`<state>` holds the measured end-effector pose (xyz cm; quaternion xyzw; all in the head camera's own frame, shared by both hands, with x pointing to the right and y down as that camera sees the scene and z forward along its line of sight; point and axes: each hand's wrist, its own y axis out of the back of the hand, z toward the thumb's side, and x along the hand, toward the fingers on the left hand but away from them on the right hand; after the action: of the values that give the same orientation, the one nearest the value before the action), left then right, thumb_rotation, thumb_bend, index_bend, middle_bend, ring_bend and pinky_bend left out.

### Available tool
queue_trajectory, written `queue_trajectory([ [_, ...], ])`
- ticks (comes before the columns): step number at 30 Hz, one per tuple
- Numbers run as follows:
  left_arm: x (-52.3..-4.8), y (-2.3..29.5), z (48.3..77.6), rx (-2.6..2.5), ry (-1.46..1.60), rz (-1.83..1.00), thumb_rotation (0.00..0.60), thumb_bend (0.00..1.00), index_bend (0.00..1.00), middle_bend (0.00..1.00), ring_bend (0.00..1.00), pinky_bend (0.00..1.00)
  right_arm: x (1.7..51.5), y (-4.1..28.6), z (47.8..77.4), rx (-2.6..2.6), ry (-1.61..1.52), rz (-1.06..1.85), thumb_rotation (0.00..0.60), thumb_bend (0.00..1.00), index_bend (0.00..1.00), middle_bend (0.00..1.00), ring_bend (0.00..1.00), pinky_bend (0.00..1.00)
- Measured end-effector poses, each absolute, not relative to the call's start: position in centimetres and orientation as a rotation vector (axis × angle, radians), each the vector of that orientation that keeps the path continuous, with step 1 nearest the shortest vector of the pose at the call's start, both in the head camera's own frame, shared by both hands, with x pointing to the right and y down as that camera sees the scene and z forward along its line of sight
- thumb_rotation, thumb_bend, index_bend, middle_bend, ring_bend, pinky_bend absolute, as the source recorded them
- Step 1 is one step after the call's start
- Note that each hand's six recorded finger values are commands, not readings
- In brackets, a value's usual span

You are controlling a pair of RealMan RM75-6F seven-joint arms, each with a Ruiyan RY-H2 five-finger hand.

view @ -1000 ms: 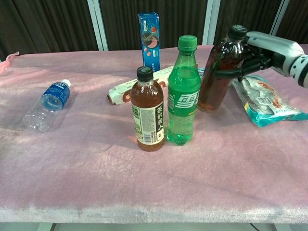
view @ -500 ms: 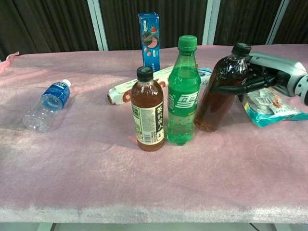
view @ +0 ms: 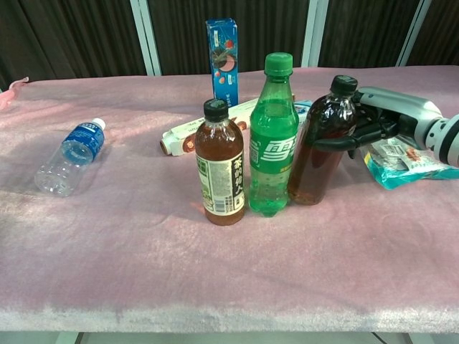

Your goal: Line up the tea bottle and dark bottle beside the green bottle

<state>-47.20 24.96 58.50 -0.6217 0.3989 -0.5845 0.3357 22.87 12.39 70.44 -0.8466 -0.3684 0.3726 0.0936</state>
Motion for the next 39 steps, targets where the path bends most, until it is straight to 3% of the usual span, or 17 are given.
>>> queue_trajectory([
  [28, -47.2, 25.0, 58.7, -1.634, 1.038, -1.527, 0.6, 0.3, 0.0, 0.01, 0.0, 0.0, 22.4, 13.1, 71.1, -2.487, -1.028, 1.158, 0.6, 0.37, 0.95, 0.66, 0.61, 0.7],
  [33, -47.2, 24.9, 58.7, -1.636, 1.039, -1.527, 0.6, 0.3, 0.0, 0.01, 0.0, 0.0, 22.2, 13.2, 71.0, -2.487, -1.008, 1.147, 0.6, 0.37, 0.84, 0.65, 0.58, 0.68],
  [39, -47.2, 24.9, 58.6, -1.637, 1.042, -1.525, 0.6, 0.3, 0.0, 0.01, 0.0, 0.0, 22.4, 13.4, 70.9, -2.484, -0.991, 1.138, 0.6, 0.37, 0.54, 0.45, 0.44, 0.56],
])
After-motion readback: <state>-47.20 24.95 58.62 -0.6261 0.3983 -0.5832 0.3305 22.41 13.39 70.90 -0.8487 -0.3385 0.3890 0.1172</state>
